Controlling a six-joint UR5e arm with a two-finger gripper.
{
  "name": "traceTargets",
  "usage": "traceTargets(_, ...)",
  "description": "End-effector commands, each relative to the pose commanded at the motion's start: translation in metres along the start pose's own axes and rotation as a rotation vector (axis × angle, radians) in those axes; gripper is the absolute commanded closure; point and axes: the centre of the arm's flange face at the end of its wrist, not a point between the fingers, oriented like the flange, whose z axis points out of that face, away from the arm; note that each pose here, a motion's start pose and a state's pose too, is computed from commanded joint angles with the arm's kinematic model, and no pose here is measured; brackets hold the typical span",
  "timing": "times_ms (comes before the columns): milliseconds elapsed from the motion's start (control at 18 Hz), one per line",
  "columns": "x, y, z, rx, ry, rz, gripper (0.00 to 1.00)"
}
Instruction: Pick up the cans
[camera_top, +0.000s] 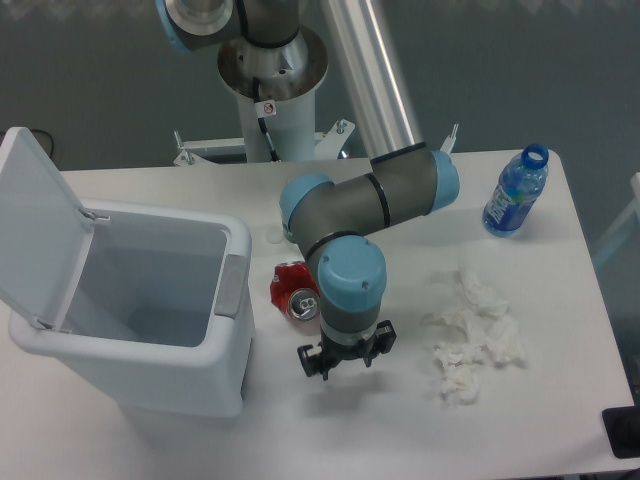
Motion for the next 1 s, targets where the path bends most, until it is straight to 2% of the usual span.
traceTargets(333,0.003,0.023,0.002,-0.041,0.002,0.208,0.06)
traceTargets(722,-0.010,0.041,-0.006,-0.094,0.033,0.340,0.05)
traceTargets(833,-0.016,0.046,-0.018,-0.098,0.039,0.370,0.01)
traceTargets(1000,-0.008,0.056,-0.017,-0.122,0.061,0.423,0.00)
